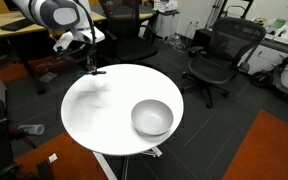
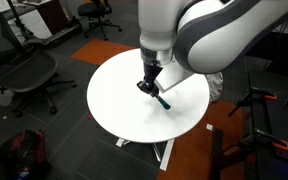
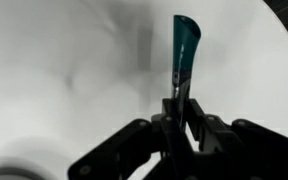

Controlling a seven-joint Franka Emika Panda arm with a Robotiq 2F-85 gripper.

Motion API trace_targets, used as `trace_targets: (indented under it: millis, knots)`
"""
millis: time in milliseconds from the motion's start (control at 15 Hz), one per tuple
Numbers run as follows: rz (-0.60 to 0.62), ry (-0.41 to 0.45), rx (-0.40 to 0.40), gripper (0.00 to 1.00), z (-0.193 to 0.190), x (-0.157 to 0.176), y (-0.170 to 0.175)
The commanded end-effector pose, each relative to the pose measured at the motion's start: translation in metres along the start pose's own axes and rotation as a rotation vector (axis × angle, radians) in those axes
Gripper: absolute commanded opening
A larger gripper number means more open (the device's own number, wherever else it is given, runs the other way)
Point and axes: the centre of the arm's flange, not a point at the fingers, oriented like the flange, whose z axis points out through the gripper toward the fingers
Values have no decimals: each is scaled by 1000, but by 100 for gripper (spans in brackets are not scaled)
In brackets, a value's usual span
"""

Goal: Put the marker on top of the book

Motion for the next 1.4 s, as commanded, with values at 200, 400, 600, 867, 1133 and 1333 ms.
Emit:
trace_targets:
  millis: [200,400,600,867,1133,1333]
  knots:
    - [-56,-38,-13,5,-61,9,72]
    - [-50,-45,-17,5,-80,24,104]
    - [-27,-39,-20,5,-96,43,134]
    - [31,-32,-23,5,-109,68,174]
    - [113,-9,-31,5,-109,91,209]
    - [164,3,-33,5,-108,105,234]
